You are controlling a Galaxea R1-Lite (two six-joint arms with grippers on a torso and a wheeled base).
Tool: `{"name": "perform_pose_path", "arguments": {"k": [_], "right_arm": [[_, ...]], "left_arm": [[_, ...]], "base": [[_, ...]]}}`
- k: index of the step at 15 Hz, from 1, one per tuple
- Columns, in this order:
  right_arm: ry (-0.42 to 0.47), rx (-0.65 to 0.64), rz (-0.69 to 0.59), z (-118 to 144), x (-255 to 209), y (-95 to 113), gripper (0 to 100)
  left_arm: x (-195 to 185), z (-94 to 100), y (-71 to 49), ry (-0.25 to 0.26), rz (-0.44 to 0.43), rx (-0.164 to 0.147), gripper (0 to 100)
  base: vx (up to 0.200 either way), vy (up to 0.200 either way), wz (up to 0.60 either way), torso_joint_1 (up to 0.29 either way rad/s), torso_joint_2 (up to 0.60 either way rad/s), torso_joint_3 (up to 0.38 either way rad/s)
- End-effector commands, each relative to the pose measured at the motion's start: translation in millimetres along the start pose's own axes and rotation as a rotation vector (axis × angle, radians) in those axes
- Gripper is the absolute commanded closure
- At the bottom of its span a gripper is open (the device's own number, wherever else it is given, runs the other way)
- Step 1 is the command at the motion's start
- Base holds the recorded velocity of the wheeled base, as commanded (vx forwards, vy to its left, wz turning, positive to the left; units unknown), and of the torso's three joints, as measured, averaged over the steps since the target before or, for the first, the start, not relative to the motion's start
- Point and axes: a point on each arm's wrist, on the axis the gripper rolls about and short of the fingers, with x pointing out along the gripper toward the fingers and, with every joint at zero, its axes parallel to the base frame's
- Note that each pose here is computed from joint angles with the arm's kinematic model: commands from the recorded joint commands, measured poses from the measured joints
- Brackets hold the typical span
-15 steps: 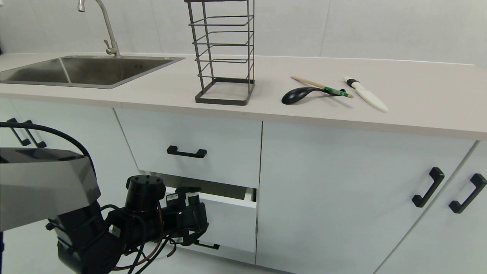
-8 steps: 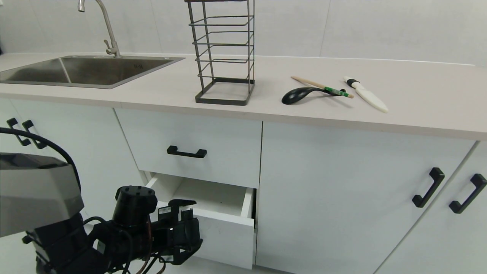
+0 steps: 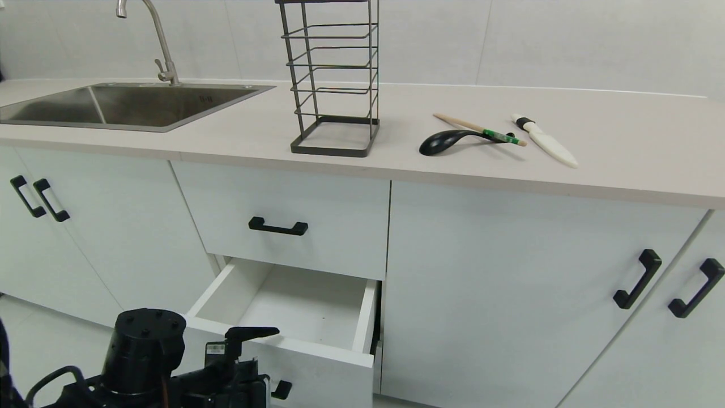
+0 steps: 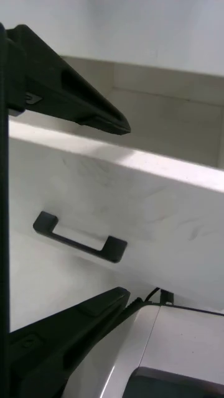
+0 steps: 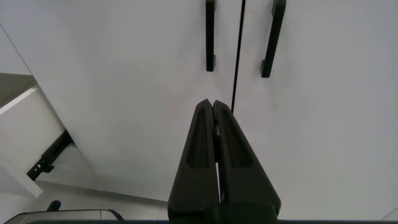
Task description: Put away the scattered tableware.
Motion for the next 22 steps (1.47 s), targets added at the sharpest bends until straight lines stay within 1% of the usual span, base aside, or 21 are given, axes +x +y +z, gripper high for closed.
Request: {"name": "perform_pose_path", "arguments": {"k": [1, 4, 6, 9, 12, 13, 15, 17, 19, 21, 22], "right_arm": [[0.001, 0.0, 0.0, 0, 0, 0, 100], [0.002, 0.0, 0.0, 0, 0, 0, 100], [0.001, 0.0, 0.0, 0, 0, 0, 100], [0.002, 0.0, 0.0, 0, 0, 0, 100], [0.002, 0.0, 0.0, 0, 0, 0, 100], [0.001, 0.0, 0.0, 0, 0, 0, 100], [0.002, 0.0, 0.0, 0, 0, 0, 100], [0.002, 0.0, 0.0, 0, 0, 0, 100], [0.002, 0.0, 0.0, 0, 0, 0, 100], [0.002, -0.001, 0.0, 0, 0, 0, 100], [0.001, -0.001, 0.0, 0, 0, 0, 100]], "left_arm": [[-2, 3.0, 2.8, -0.015, 0.021, 0.008, 0], [9, 0.6, 4.1, -0.004, 0.0, 0.003, 0], [20, -3.7, 1.5, 0.017, -0.036, -0.007, 0], [32, -7.7, 0.3, 0.034, -0.066, -0.013, 0], [39, -9.7, 0.3, 0.037, -0.068, -0.014, 0], [41, -10.6, -1.2, 0.031, -0.061, -0.011, 0], [36, -9.7, -7.1, 0.031, -0.077, -0.007, 0], [31, -3.2, -10.3, 0.008, -0.082, 0.013, 0], [27, 3.1, -8.7, -0.018, -0.066, 0.029, 0], [23, 6.0, -7.3, -0.032, -0.05, 0.037, 0], [14, 10.8, -4.3, -0.054, -0.015, 0.044, 0]], "base": [[0.0, 0.0, 0.0, 0.0, 0.0, 0.0], [0.0, 0.0, 0.0, 0.0, 0.0, 0.0], [0.0, 0.0, 0.0, 0.0, 0.0, 0.0], [0.0, 0.0, 0.0, 0.0, 0.0, 0.0], [0.0, 0.0, 0.0, 0.0, 0.0, 0.0], [0.0, 0.0, 0.0, 0.0, 0.0, 0.0], [0.0, 0.0, 0.0, 0.0, 0.0, 0.0], [0.0, 0.0, 0.0, 0.0, 0.0, 0.0], [0.0, 0.0, 0.0, 0.0, 0.0, 0.0], [0.0, 0.0, 0.0, 0.0, 0.0, 0.0], [0.0, 0.0, 0.0, 0.0, 0.0, 0.0]]}}
